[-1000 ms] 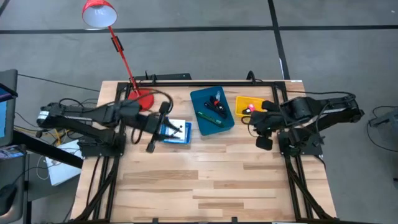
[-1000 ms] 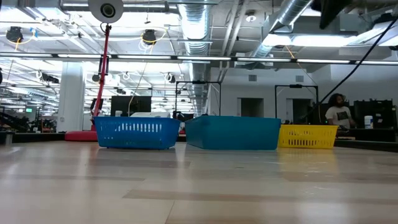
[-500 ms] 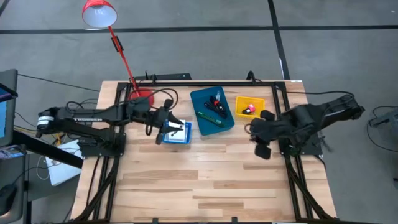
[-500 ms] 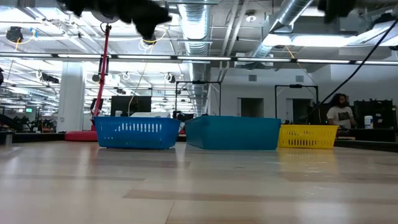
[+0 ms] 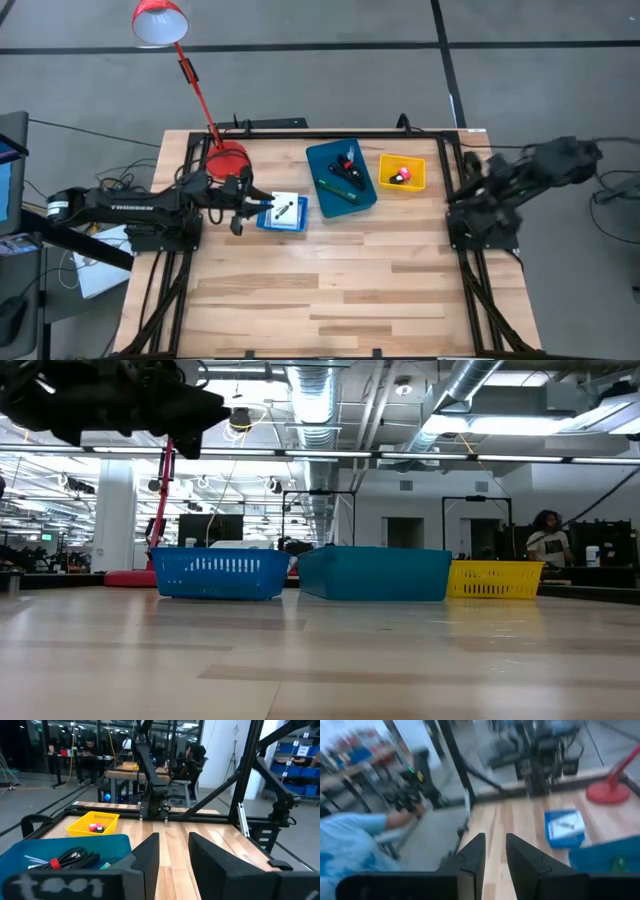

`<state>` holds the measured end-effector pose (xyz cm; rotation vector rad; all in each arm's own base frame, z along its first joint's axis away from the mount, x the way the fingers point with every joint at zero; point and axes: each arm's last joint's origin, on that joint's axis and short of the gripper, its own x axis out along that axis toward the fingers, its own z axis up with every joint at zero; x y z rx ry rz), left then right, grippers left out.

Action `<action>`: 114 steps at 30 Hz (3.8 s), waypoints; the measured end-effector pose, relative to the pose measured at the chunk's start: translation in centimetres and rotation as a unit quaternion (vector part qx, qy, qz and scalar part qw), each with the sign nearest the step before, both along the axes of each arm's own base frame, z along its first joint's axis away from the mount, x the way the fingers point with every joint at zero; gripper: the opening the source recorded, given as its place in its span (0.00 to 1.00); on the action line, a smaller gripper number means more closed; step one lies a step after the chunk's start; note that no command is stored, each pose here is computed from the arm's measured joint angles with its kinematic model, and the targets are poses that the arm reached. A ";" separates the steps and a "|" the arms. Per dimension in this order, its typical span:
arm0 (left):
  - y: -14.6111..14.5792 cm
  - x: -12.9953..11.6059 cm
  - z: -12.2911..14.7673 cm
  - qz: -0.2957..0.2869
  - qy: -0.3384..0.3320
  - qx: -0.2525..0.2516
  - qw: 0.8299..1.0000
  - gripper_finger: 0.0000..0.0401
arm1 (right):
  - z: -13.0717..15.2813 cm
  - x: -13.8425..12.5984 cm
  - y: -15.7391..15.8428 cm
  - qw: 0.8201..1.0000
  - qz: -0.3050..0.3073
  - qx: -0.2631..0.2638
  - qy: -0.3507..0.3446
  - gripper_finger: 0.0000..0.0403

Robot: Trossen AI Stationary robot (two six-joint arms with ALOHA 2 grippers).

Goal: Pick and place items into bin
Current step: Return to Home Position

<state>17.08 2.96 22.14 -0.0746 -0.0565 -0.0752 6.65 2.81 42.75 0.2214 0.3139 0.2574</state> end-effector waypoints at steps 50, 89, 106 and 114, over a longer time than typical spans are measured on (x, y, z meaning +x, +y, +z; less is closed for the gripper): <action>-3.1 -4.7 -3.6 0.135 0.005 -0.049 0.990 0.23 | -20.5 0.3 0.2 0.990 0.036 0.017 -0.139 0.17; -2.7 -5.1 -6.6 0.205 0.145 -0.098 0.963 0.23 | -26.0 2.3 1.2 0.989 0.038 0.018 -0.140 0.17; -2.7 -5.6 -7.9 0.212 0.222 -0.075 0.949 0.23 | -26.0 2.3 1.2 0.989 0.038 0.018 -0.140 0.17; -2.7 -5.6 -7.9 0.212 0.223 -0.075 0.949 0.23 | -26.0 2.3 1.2 0.989 0.038 0.018 -0.139 0.17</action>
